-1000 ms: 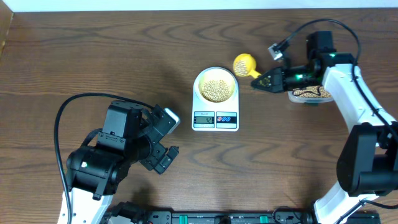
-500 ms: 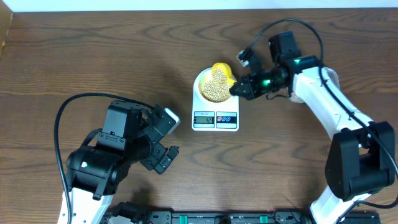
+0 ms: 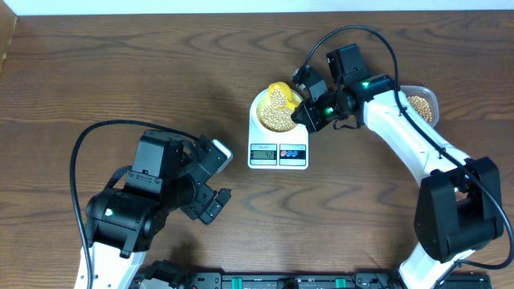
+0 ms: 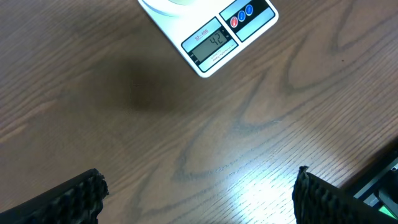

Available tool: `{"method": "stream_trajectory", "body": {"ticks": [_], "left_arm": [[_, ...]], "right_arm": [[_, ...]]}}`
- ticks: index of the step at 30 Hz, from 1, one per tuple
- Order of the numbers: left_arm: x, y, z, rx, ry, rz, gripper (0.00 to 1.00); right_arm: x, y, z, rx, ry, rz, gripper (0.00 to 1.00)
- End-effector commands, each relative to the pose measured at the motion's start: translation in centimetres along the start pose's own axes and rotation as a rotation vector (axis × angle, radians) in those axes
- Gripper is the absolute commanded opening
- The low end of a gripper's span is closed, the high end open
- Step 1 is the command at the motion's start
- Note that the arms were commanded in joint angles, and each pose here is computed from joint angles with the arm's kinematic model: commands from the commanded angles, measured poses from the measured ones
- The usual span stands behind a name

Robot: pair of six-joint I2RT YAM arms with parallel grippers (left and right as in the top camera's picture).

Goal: Scoop item into bowl and weigh 50g on scale
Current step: 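Carry the filled scoop over the yellow bowl on the scale, then tilt the scoop to pour soybeans into the yellow bowl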

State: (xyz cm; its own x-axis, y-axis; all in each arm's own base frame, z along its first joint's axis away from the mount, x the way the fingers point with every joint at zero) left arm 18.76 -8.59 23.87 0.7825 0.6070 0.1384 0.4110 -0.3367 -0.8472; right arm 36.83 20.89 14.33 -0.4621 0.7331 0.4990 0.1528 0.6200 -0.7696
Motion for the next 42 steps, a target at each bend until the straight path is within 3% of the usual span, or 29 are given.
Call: {"method": "stream_trajectory", "body": {"ticks": [1,15,42], "left_arm": [[0.5,-0.8,-0.6,-0.019,0.007,-0.024,0.98],[0.5,-0.8,-0.6,-0.019,0.007,-0.024,0.98],[0.4,-0.8,-0.6,-0.019,0.006,-0.024,0.98]], "right_arm": [[0.0,0.7,0.1,0.012,-0.049,0.04,0.01],[0.0,0.9,0.0,0.013,-0.138,0.167,0.01],[0.6,-0.1,0.2,0.021,-0.248,0.228,0.01]]}}
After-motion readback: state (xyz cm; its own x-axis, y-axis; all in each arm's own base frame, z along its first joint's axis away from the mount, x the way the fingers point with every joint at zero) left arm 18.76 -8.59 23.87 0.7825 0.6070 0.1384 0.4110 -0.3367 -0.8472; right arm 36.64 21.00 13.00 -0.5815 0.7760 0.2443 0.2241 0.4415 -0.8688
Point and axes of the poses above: each gripper's point midway between its finger pads, its own y axis out along the fingers, its own x axis along the line the jaws close on, z = x × y, the point moved 4 cm from there along -y, back along the fingers, and after that the axes turned 11 degrees about y, right-handed, at the moved point
